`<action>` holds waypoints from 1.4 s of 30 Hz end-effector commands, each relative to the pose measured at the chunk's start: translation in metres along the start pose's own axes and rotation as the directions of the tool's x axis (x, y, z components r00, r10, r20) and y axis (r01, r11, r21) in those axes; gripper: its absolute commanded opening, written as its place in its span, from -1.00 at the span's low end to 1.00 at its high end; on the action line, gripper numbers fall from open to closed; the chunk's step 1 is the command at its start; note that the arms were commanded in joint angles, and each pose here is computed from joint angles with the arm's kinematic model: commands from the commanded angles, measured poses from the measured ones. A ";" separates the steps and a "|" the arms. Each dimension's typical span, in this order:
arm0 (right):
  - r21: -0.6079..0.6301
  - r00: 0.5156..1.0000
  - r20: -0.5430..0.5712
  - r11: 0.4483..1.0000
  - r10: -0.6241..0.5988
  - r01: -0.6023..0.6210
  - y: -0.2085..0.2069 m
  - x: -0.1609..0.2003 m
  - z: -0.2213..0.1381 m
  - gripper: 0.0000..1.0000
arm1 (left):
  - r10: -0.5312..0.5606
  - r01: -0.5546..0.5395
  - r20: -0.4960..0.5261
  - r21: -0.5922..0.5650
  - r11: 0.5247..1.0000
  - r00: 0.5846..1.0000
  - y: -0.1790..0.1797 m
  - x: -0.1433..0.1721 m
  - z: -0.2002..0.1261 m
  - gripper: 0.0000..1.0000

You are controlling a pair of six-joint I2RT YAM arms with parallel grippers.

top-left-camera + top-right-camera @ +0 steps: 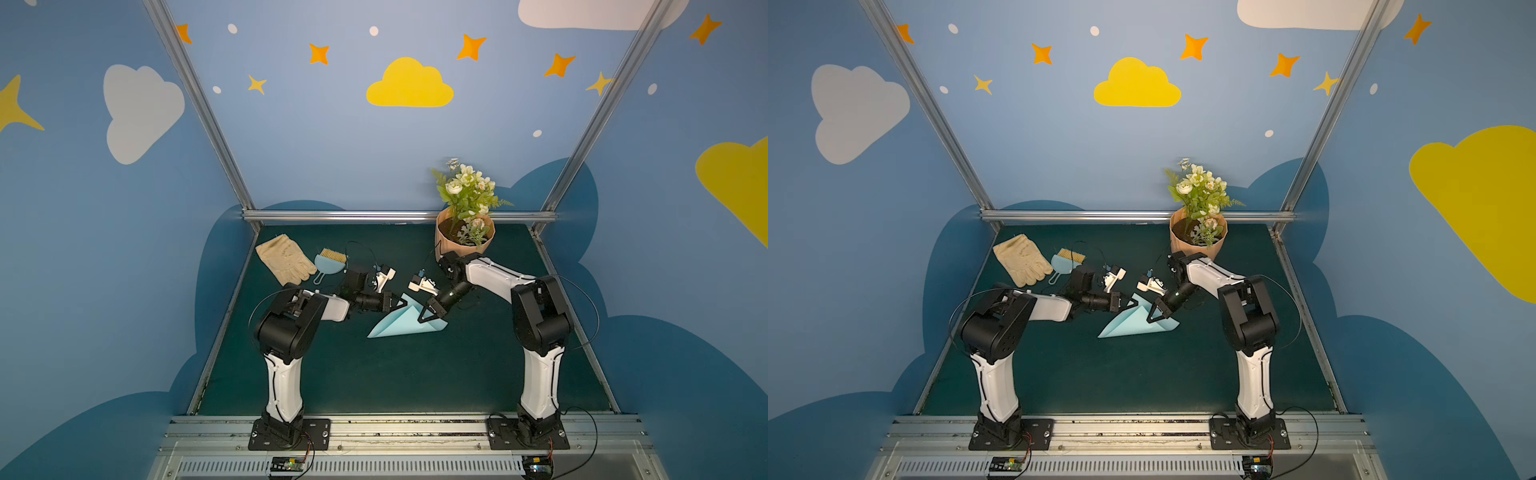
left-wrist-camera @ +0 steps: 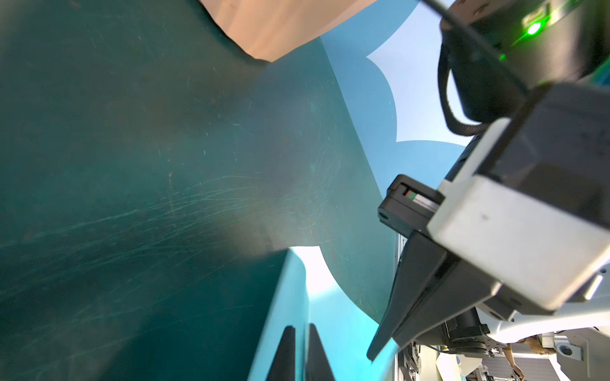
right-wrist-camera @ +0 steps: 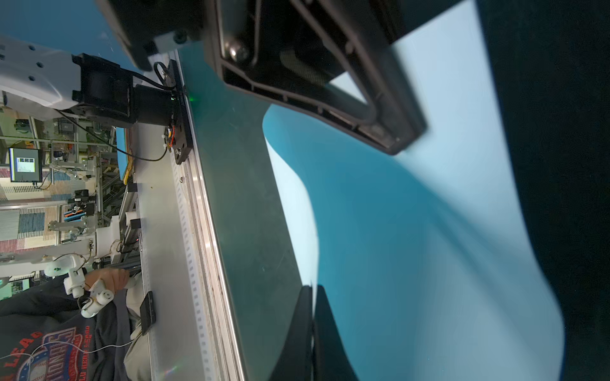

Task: Fold the square paper diagonally
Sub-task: Fold the paper at the center of the board.

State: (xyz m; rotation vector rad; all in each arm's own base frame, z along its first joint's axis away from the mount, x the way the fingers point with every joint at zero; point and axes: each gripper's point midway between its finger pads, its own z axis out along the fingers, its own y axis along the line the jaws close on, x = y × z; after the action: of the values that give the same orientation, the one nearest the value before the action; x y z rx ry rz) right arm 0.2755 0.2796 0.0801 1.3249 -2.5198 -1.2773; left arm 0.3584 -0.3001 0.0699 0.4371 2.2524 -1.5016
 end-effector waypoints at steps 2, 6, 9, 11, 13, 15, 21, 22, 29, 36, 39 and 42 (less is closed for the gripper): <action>0.016 0.998 -0.047 0.999 0.046 -0.045 -0.006 0.002 0.001 -1.00 | -0.015 0.015 -0.008 0.028 0.999 1.000 0.005 0.006 0.003 -0.68; 0.025 0.997 -0.055 0.998 0.058 -0.057 -0.011 0.002 0.001 -1.00 | -0.021 0.021 -0.007 0.034 0.999 1.000 0.007 0.007 0.003 -0.65; 0.036 0.995 -0.067 0.997 0.068 -0.066 -0.015 0.004 0.002 -1.00 | -0.023 0.023 -0.006 0.037 0.999 1.000 0.007 0.006 0.002 -0.60; 0.036 0.995 -0.073 0.997 0.072 -0.069 -0.016 0.005 0.004 -1.00 | -0.023 0.023 -0.003 0.037 0.999 1.000 0.008 0.005 0.002 -0.59; 0.044 0.994 -0.079 0.996 0.077 -0.074 -0.019 0.006 0.004 -1.00 | -0.028 0.028 -0.003 0.037 0.999 1.000 0.009 0.004 0.002 -0.58; 0.046 0.994 -0.081 0.996 0.077 -0.074 -0.020 0.005 0.005 -1.00 | -0.030 0.030 -0.003 0.037 0.999 1.000 0.010 0.003 0.003 -0.56; 0.064 0.992 -0.091 0.995 0.087 -0.081 -0.027 0.004 0.005 -1.00 | -0.031 0.031 -0.007 0.044 0.999 0.999 0.010 0.002 0.004 -0.49; 0.067 0.992 -0.091 0.995 0.084 -0.078 -0.027 0.002 0.005 -1.00 | -0.032 0.032 -0.008 0.045 0.998 0.999 0.010 0.002 0.004 -0.48; 0.080 0.992 -0.094 0.994 0.083 -0.076 -0.034 -0.005 0.004 -1.00 | -0.032 0.033 -0.015 0.057 0.998 0.999 0.008 0.001 0.005 -0.48; 0.084 0.994 -0.090 0.995 0.068 -0.061 -0.037 -0.013 0.002 -1.00 | -0.034 0.036 -0.021 0.061 0.998 0.999 0.008 0.001 0.006 -0.47; 0.080 0.996 -0.082 0.996 0.048 -0.041 -0.035 -0.016 0.000 -1.00 | -0.036 0.037 -0.025 0.061 0.997 0.999 0.009 0.001 0.007 -0.47; 0.073 0.997 -0.079 0.997 0.023 -0.017 -0.033 -0.018 -0.001 -1.00 | -0.038 0.039 -0.029 0.064 0.997 0.999 0.010 0.002 0.008 -0.47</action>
State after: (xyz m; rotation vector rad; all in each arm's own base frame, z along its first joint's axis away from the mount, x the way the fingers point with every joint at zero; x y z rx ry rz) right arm 0.3100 0.2811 0.0627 1.3118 -2.5663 -1.1025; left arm 0.3630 -0.3031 0.0642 0.4261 2.2424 -1.5795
